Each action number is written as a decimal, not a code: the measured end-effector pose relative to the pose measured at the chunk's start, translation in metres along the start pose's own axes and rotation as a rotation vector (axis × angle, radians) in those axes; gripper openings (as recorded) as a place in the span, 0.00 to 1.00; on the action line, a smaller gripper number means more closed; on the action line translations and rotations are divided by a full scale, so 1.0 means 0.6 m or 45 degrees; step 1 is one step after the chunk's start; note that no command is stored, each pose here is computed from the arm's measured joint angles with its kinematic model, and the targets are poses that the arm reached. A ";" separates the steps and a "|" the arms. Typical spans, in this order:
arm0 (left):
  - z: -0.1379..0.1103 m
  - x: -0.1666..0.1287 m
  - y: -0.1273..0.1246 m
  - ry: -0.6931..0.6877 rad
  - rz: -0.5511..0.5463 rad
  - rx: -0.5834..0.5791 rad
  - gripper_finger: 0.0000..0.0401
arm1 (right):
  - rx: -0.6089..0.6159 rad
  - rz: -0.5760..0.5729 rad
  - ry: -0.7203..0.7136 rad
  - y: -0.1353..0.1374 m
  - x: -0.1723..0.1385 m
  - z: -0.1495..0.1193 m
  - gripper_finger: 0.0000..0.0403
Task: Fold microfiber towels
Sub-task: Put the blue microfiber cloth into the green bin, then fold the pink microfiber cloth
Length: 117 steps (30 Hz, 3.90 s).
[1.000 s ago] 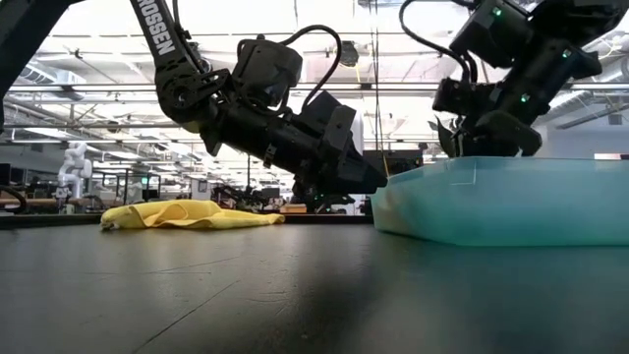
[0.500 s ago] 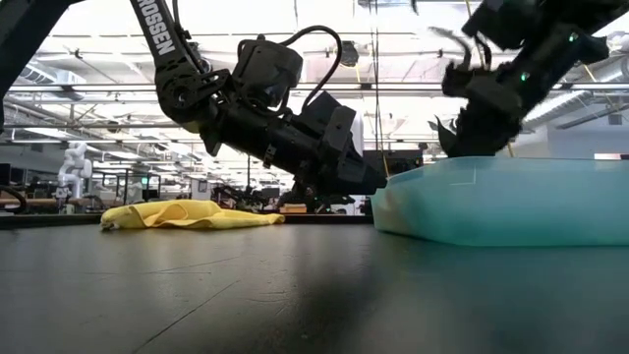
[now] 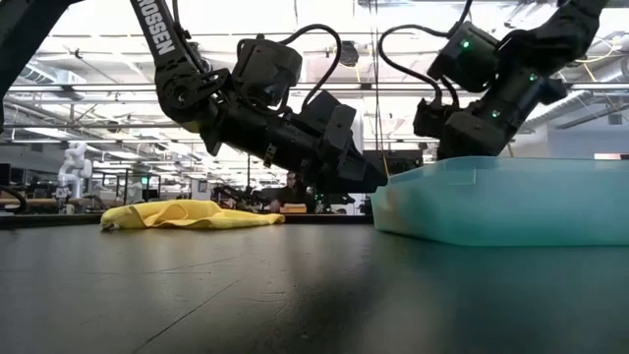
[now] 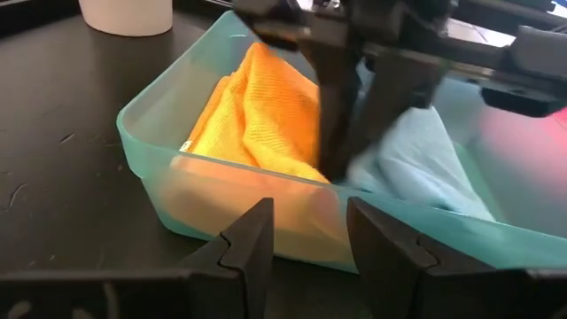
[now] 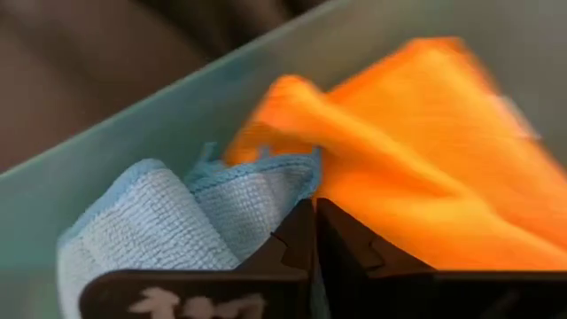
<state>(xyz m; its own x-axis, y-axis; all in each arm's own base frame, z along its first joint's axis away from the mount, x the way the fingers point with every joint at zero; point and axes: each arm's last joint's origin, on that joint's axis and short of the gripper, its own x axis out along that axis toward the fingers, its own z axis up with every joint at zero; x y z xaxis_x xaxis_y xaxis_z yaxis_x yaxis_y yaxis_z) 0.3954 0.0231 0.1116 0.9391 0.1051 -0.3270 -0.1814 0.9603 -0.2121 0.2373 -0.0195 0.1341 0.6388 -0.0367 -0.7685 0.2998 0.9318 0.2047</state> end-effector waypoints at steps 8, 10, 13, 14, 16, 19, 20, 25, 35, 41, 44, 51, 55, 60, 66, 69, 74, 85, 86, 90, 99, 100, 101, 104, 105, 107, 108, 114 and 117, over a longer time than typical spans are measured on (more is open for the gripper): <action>0.001 0.000 0.000 -0.006 0.000 0.000 0.36 | -0.066 0.095 0.073 -0.001 0.015 -0.008 0.01; 0.001 0.000 0.000 -0.006 0.000 0.001 0.36 | -0.081 0.094 0.069 -0.002 0.015 -0.007 0.01; 0.001 0.000 0.000 -0.005 0.000 0.001 0.36 | -0.091 0.100 0.037 -0.001 0.004 -0.002 0.01; 0.000 0.000 0.000 -0.003 0.001 0.001 0.36 | -0.091 0.105 0.014 0.000 -0.001 0.002 0.01; 0.000 0.000 0.000 0.001 0.002 0.001 0.36 | -0.092 0.110 -0.012 0.001 -0.016 0.006 0.01; 0.000 0.000 0.000 0.001 0.002 0.002 0.36 | -0.081 0.125 -0.079 0.005 -0.042 0.014 0.01; 0.000 0.000 0.000 0.001 0.002 0.002 0.36 | -0.059 0.131 -0.097 0.005 -0.050 0.016 0.01; -0.001 0.000 0.000 0.002 0.002 0.001 0.36 | 0.006 0.170 -0.179 0.011 -0.087 0.023 0.01; -0.002 0.000 -0.002 0.006 -0.001 0.002 0.36 | -0.065 0.269 -0.030 0.020 -0.070 -0.036 0.01; -0.002 0.000 -0.003 0.007 -0.004 0.003 0.36 | 0.062 0.098 -0.125 -0.023 -0.042 -0.096 0.01; -0.002 0.000 -0.003 0.005 -0.005 0.002 0.36 | 0.127 0.075 -0.175 -0.035 -0.039 -0.114 0.01; -0.001 0.000 -0.003 -0.003 -0.007 0.000 0.36 | 0.125 0.134 -0.231 -0.028 -0.043 -0.095 0.00; -0.001 0.000 -0.003 -0.002 -0.007 0.000 0.36 | 0.122 0.132 -0.211 -0.019 -0.047 -0.070 0.00; -0.002 0.000 -0.003 0.006 -0.005 -0.001 0.36 | 0.146 0.025 -0.169 -0.016 -0.054 -0.049 0.00; -0.003 0.000 -0.006 0.007 -0.010 -0.013 0.36 | 0.188 -0.116 -0.180 -0.028 -0.049 -0.052 0.00; -0.004 -0.001 -0.011 0.011 -0.026 -0.024 0.36 | 0.198 -0.141 -0.147 -0.033 -0.043 -0.057 0.00; 0.018 -0.022 -0.037 0.070 -0.047 0.024 0.36 | 0.184 -0.120 -0.199 -0.029 -0.051 -0.046 0.00; 0.048 -0.131 -0.147 0.279 0.201 0.338 0.36 | 0.056 -0.271 -0.286 0.044 -0.119 -0.008 0.00; 0.046 -0.137 -0.159 0.270 0.201 0.350 0.36 | 0.032 -0.247 -0.276 0.058 -0.123 -0.007 0.00; 0.030 -0.164 -0.202 0.294 0.204 0.406 0.36 | -0.059 -0.142 -0.248 0.122 -0.131 -0.007 0.00; -0.025 -0.218 -0.266 0.415 0.229 0.425 0.36 | -0.142 0.004 -0.041 0.270 -0.137 -0.048 0.00; -0.031 -0.225 -0.271 0.421 0.244 0.425 0.36 | -0.124 -0.010 -0.002 0.281 -0.138 -0.052 0.00; -0.035 -0.230 -0.275 0.421 0.258 0.425 0.36 | -0.107 -0.029 0.044 0.291 -0.140 -0.058 0.00; -0.047 -0.246 -0.287 0.416 0.296 0.423 0.36 | 0.036 -0.124 0.251 0.303 -0.153 -0.077 0.00; -0.049 -0.250 -0.290 0.410 0.305 0.422 0.36 | 0.098 -0.155 0.328 0.303 -0.156 -0.085 0.00; -0.054 -0.258 -0.297 0.393 0.319 0.425 0.36 | 0.218 -0.216 0.479 0.300 -0.161 -0.105 0.00; -0.055 -0.261 -0.300 0.382 0.322 0.428 0.36 | 0.279 -0.246 0.553 0.297 -0.163 -0.114 0.01; -0.061 -0.274 -0.313 0.340 0.324 0.451 0.36 | 0.426 -0.434 0.822 0.267 -0.163 -0.172 0.16; -0.062 -0.275 -0.315 0.339 0.317 0.455 0.36 | 0.418 -0.513 0.830 0.247 -0.155 -0.191 0.26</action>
<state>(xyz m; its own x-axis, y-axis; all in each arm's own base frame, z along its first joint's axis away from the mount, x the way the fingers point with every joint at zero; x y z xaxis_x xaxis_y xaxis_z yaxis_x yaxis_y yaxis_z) 0.2637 -0.1855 0.1715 0.7646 0.3172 -0.5611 -0.2355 0.9478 0.2149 0.1411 0.1631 0.1661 -0.0696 -0.0345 -0.9970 0.6736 0.7355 -0.0724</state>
